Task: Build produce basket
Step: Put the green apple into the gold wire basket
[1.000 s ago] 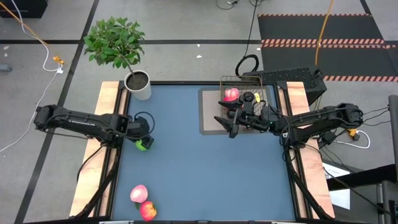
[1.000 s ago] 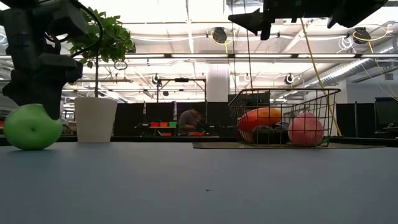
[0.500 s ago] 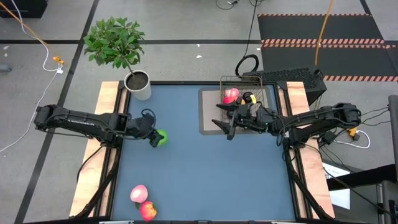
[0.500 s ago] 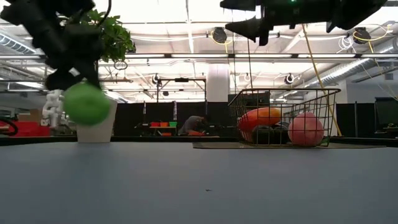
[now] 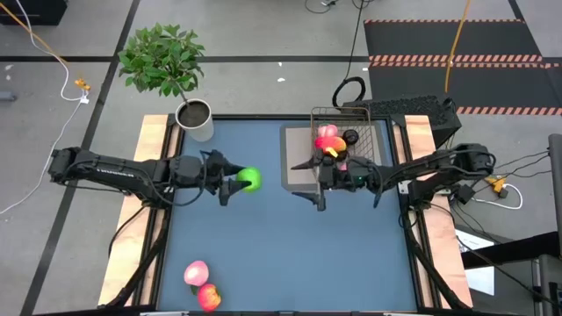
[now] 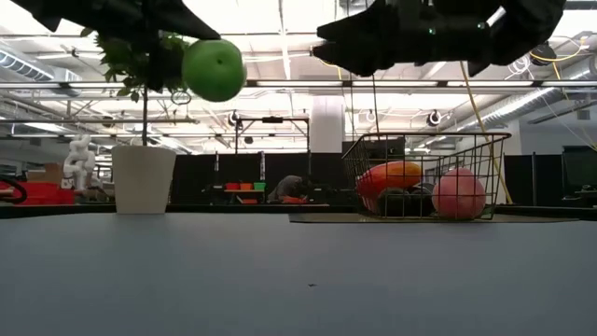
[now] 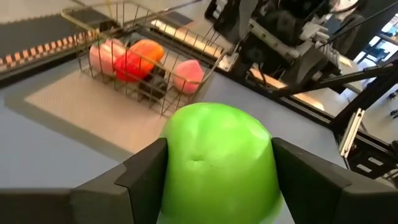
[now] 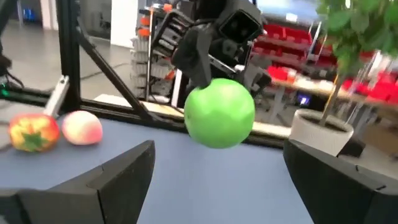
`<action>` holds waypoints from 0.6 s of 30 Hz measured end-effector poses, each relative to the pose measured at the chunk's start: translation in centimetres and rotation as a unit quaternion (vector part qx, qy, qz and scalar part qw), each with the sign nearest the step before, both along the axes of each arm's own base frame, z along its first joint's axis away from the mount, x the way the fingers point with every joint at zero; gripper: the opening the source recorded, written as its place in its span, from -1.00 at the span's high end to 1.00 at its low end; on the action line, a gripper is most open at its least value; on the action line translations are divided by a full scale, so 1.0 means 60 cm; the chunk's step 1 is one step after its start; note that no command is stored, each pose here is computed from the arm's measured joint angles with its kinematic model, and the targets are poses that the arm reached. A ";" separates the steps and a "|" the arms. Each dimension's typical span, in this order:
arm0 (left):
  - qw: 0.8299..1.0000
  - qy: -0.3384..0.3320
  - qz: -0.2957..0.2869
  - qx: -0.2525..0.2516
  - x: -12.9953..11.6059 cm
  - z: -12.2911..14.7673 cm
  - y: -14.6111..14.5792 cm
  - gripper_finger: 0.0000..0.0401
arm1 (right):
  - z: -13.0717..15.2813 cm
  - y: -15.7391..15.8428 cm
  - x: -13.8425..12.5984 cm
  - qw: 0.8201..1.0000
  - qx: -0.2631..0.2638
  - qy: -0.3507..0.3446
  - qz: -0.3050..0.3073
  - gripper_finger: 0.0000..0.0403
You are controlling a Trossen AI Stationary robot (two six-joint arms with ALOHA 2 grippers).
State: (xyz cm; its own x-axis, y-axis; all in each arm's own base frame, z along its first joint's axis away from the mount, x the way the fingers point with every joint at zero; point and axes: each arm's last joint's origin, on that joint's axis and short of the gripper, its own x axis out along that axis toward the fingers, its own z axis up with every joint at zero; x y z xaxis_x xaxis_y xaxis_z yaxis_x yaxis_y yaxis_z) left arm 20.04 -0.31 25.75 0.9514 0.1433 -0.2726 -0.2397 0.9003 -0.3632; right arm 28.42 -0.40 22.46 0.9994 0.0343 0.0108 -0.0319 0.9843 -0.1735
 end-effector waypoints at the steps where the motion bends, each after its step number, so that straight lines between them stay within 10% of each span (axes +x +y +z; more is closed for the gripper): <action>1: 1.000 -0.005 -0.001 0.004 0.002 0.001 0.000 -0.32 | -0.001 0.001 0.002 1.000 -0.017 -0.005 -0.001 -0.74; 9: 0.999 -0.042 -0.006 0.032 0.021 0.006 -0.001 -0.33 | -0.014 0.005 0.010 0.989 -0.120 0.006 -0.092 -0.74; 18: 0.996 -0.070 -0.009 0.049 0.035 0.008 -0.001 -0.35 | -0.013 0.006 0.011 0.991 -0.109 -0.002 -0.075 -0.76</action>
State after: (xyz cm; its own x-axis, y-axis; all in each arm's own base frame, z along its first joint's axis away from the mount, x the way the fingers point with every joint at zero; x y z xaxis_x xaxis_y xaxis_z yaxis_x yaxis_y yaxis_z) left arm 22.16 -0.38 26.23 0.9817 0.1455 -0.1232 -0.1768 0.9366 -0.3025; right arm 29.09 -0.02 21.66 0.9934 -0.1124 0.0233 0.1128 0.9175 -0.3815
